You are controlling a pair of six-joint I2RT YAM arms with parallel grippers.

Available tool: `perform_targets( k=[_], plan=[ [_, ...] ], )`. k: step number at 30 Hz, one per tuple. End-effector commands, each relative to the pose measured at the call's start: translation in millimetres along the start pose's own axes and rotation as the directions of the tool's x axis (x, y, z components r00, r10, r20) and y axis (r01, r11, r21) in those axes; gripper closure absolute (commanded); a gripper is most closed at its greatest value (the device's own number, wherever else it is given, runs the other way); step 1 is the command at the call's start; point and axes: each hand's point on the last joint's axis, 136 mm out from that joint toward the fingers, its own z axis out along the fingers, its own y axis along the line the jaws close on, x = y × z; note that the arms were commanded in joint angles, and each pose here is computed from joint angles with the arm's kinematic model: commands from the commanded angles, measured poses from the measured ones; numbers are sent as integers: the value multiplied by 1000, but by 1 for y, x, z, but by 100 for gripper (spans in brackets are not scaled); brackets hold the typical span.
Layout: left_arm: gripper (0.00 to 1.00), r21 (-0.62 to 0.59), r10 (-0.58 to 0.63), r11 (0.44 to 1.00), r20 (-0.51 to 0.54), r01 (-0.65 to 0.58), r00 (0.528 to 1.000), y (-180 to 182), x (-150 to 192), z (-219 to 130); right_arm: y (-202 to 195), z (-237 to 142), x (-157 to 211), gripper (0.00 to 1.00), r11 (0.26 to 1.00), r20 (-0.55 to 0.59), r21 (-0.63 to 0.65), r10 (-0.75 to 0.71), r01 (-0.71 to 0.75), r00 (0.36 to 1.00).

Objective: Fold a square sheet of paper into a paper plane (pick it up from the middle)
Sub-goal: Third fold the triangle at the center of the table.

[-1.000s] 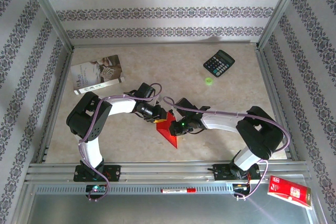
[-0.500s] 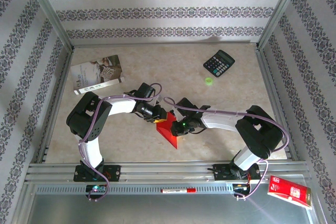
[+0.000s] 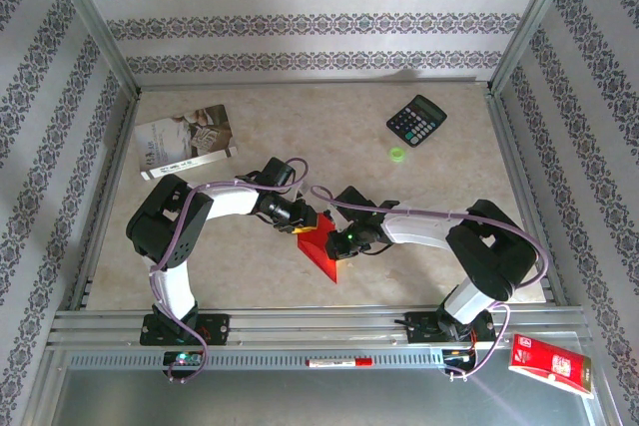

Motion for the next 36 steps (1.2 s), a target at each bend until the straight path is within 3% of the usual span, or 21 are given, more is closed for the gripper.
perform_targets(
  k=[1, 36],
  plan=[
    [73, -104, -32, 994, -53, 27, 998, 25, 17, 12, -3, 0, -7, 93, 1000, 5, 17, -13, 13, 1000],
    [73, -105, -28, 994, -62, 21, 998, 25, 20, 14, -8, -6, -9, 95, 999, 4, 41, -22, 21, 1000]
  ],
)
